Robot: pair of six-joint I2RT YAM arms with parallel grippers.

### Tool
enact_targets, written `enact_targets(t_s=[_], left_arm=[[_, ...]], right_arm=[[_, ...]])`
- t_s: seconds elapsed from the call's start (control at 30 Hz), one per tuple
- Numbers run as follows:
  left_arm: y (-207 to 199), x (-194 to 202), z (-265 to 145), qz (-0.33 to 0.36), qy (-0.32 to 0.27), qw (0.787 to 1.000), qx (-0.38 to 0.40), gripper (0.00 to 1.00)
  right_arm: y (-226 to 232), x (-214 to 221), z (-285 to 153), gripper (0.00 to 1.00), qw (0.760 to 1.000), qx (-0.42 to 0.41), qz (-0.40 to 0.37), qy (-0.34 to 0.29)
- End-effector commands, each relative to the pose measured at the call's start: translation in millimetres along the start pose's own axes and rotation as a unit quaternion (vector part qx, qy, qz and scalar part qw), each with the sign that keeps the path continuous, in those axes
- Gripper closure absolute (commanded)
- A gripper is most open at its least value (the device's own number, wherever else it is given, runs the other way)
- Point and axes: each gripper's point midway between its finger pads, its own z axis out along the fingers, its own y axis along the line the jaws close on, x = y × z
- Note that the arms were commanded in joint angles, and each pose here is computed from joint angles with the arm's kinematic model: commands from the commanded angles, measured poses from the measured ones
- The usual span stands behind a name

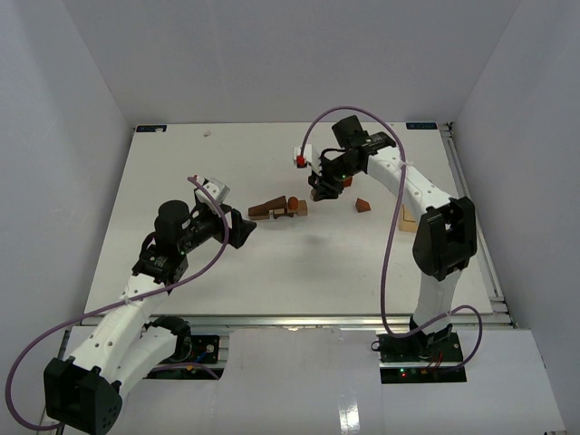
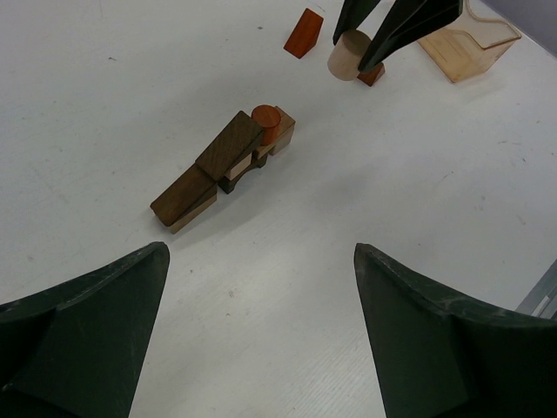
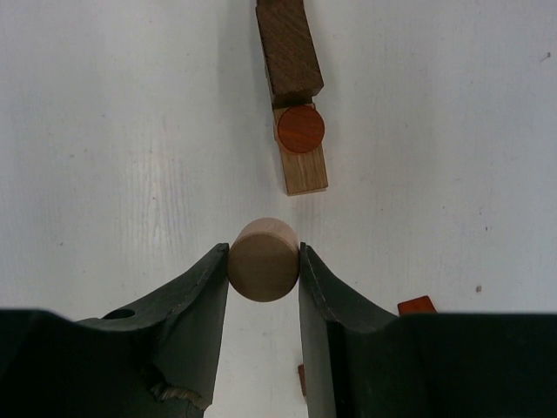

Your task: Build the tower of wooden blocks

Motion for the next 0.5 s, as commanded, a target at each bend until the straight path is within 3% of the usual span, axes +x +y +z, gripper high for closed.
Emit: enact_targets(t_s=[0.0,0.47], left_arm=[[-5,-14,-4,0.009,-0.018,1.000,0.011,0.02],[-7,-17,-6,0.011,-0.022,1.000,0.014,0.02]], right_arm=[[-2,8,4,0.92,0.998,-0.035,-0.038,0.025],[-14,18,45,0.92,0.996,-0.059,-0.055,0.026]])
